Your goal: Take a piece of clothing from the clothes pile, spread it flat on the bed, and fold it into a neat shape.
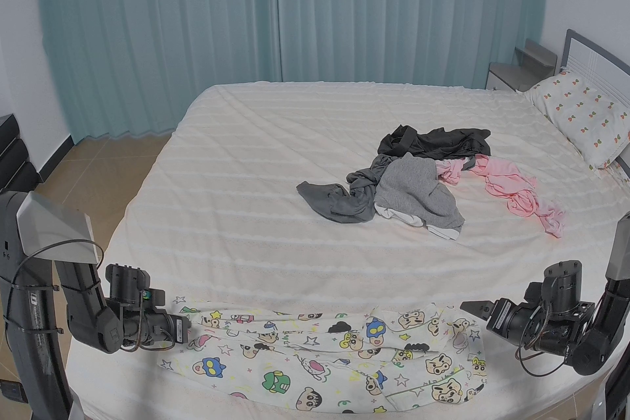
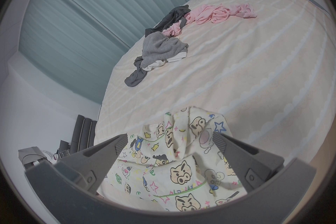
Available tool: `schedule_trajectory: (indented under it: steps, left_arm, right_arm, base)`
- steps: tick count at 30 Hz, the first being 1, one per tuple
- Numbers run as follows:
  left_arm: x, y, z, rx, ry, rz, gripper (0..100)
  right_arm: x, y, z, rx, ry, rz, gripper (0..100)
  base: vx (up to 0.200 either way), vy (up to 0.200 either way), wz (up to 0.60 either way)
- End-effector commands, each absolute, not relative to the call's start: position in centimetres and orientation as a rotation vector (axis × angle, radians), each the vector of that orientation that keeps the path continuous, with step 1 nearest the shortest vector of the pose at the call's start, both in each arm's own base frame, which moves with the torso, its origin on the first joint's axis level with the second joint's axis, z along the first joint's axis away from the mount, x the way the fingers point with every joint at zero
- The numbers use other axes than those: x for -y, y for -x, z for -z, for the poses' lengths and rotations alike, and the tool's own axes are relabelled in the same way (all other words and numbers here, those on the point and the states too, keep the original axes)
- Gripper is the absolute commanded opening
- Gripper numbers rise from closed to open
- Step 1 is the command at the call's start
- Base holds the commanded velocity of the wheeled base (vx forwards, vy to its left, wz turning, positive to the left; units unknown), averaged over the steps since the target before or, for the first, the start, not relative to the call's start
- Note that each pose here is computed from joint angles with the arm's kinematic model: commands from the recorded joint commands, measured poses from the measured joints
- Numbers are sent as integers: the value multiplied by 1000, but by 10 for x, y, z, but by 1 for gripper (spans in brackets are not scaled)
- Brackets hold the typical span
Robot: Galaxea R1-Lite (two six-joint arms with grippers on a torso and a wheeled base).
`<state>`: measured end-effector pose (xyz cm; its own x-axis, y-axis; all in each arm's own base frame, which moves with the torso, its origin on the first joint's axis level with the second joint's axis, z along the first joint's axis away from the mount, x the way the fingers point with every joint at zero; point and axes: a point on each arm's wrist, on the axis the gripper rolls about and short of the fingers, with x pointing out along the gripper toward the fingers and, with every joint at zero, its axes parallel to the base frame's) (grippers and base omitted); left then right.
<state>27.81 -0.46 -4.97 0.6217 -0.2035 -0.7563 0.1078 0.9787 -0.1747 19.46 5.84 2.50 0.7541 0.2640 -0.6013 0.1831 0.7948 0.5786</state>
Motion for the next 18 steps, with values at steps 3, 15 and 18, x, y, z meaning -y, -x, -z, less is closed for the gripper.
schedule_trajectory:
  steps: [3, 15, 18]
  left_arm:
    - [-23, -281, 33, -816, 167, 123, 0]
    - [-88, -283, 17, -742, 267, -1, 0]
    - [-122, -288, -2, -720, 312, -37, 0]
  right_arm:
    - [-57, -190, -28, -725, -675, -45, 100]
    - [-56, -190, -27, -725, -677, -40, 100]
    - [-55, -190, -27, -724, -680, -37, 100]
  base:
    - [0, 0, 0]
    - [0, 0, 0]
    - [0, 0, 0]
